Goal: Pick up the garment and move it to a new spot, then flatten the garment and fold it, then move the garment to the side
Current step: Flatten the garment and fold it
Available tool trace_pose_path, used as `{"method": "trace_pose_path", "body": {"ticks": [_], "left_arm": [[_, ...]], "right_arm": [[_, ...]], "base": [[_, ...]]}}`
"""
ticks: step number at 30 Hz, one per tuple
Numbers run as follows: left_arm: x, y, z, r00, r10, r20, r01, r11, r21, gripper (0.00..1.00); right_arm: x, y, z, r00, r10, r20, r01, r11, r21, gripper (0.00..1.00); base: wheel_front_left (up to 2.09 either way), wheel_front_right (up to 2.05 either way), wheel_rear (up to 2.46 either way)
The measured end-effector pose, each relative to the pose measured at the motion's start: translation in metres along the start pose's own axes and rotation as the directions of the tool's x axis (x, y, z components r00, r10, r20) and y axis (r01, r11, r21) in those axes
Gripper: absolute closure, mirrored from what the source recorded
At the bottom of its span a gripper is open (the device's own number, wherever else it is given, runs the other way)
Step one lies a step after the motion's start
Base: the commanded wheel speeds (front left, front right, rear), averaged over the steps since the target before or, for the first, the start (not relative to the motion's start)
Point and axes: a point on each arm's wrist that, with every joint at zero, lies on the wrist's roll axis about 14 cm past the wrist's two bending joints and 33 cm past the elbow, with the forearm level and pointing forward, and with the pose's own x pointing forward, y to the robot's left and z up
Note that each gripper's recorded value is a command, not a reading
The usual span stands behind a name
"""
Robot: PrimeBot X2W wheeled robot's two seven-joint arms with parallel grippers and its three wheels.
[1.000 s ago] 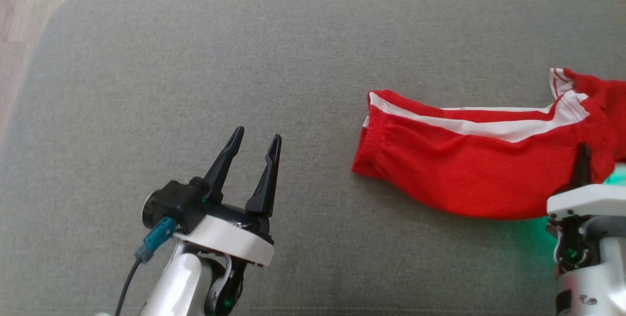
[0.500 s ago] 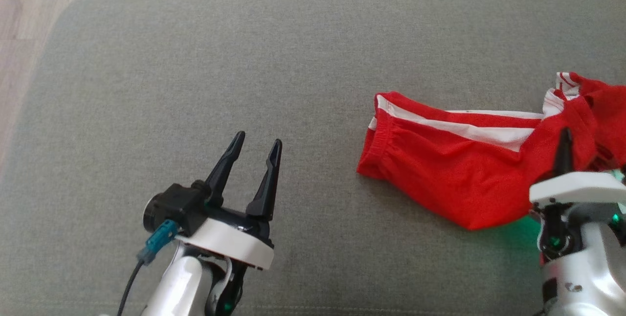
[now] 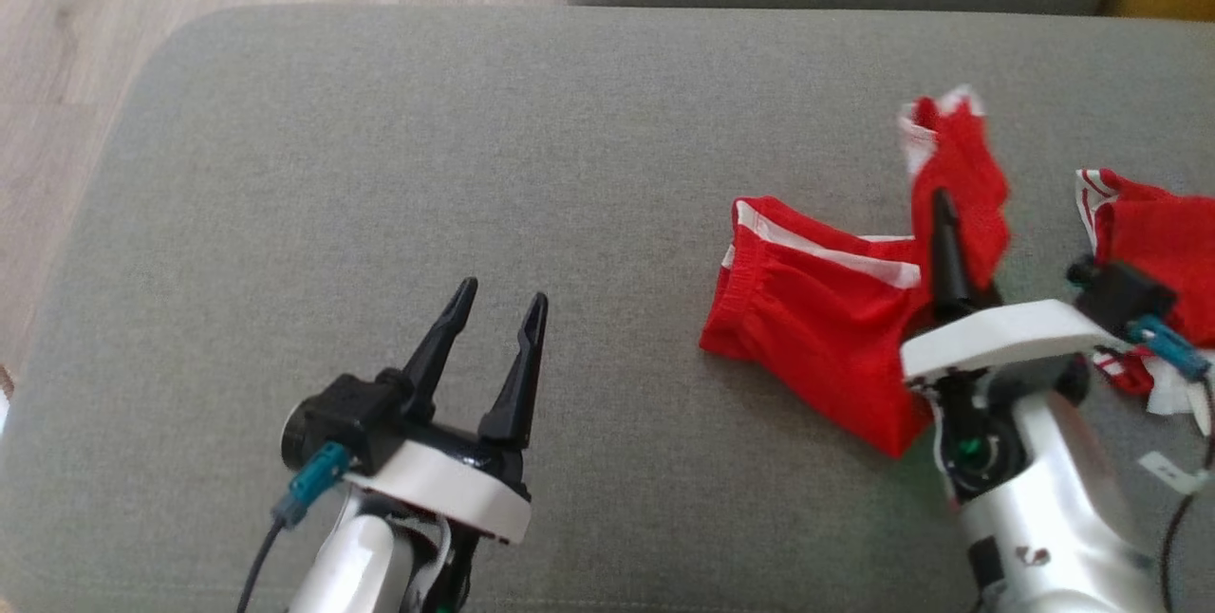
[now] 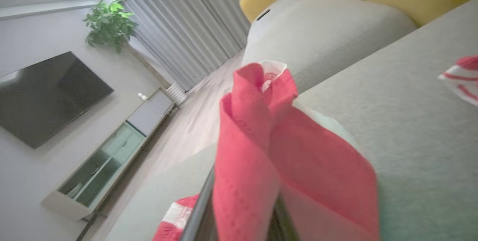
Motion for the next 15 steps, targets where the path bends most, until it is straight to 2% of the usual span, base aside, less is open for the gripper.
{"method": "trace_pose_path", "body": {"ticks": [9, 15], "left_arm": [[-0.011, 0.007, 0.001, 1.0, 0.03, -0.001, -0.03, 1.0, 0.009, 0.0], [-0.016, 0.014, -0.003, 0.998, 0.057, -0.012, -0.057, 0.998, 0.009, 0.0]], "right_arm": [[-0.005, 0.051, -0.039, 0.984, 0.147, -0.099, -0.146, 0.989, 0.018, 1.0], [-0.009, 0.063, -0.076, 0.96, 0.185, -0.208, -0.186, 0.982, 0.013, 1.0]], "base": [[0.0, 0.0, 0.0], [0.0, 0.0, 0.0]]}}
